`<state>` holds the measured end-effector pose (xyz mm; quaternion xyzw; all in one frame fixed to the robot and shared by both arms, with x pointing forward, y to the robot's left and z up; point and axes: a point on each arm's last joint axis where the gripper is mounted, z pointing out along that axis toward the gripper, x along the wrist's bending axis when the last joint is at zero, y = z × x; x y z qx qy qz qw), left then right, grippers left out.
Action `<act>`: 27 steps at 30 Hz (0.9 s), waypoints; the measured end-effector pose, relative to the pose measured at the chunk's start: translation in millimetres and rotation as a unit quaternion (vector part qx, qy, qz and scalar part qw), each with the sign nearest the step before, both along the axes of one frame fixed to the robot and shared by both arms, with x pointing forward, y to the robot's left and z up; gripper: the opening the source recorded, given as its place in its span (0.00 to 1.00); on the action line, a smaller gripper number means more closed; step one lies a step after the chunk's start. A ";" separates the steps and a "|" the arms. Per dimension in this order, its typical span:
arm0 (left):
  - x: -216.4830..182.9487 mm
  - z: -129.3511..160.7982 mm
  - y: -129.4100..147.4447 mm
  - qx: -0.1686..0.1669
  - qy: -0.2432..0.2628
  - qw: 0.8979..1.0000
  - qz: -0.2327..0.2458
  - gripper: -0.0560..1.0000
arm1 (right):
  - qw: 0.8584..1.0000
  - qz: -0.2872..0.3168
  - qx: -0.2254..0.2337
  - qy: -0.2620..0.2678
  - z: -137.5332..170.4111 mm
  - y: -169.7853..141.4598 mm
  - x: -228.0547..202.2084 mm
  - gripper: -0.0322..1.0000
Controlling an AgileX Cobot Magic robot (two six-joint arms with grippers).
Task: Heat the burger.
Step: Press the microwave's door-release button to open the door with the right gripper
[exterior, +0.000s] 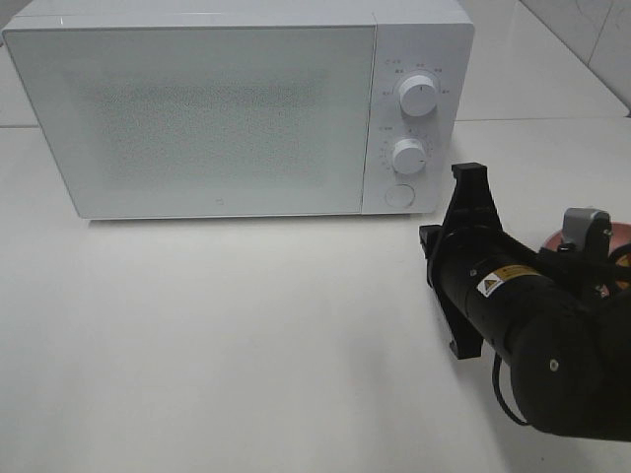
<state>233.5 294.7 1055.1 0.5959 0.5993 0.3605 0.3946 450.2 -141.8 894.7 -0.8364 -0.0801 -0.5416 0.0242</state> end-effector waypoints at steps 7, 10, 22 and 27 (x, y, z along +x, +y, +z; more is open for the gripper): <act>0.0 0.0 0.0 0.000 0.000 1.000 0.000 0.99 | 1.000 0.017 -0.003 0.018 -10.9 1.9 27.8 0.03; 0.0 0.0 0.0 0.000 0.000 1.000 0.000 0.99 | 0.999 0.018 -0.002 0.028 -15.8 2.0 34.9 0.03; 0.0 0.0 0.0 0.000 0.000 1.000 0.000 0.99 | 1.000 0.005 0.007 0.023 -21.6 0.9 63.1 0.03; 0.0 0.0 0.0 0.000 0.000 1.000 0.000 0.99 | 1.000 0.002 0.015 0.017 -23.7 5.8 74.0 0.03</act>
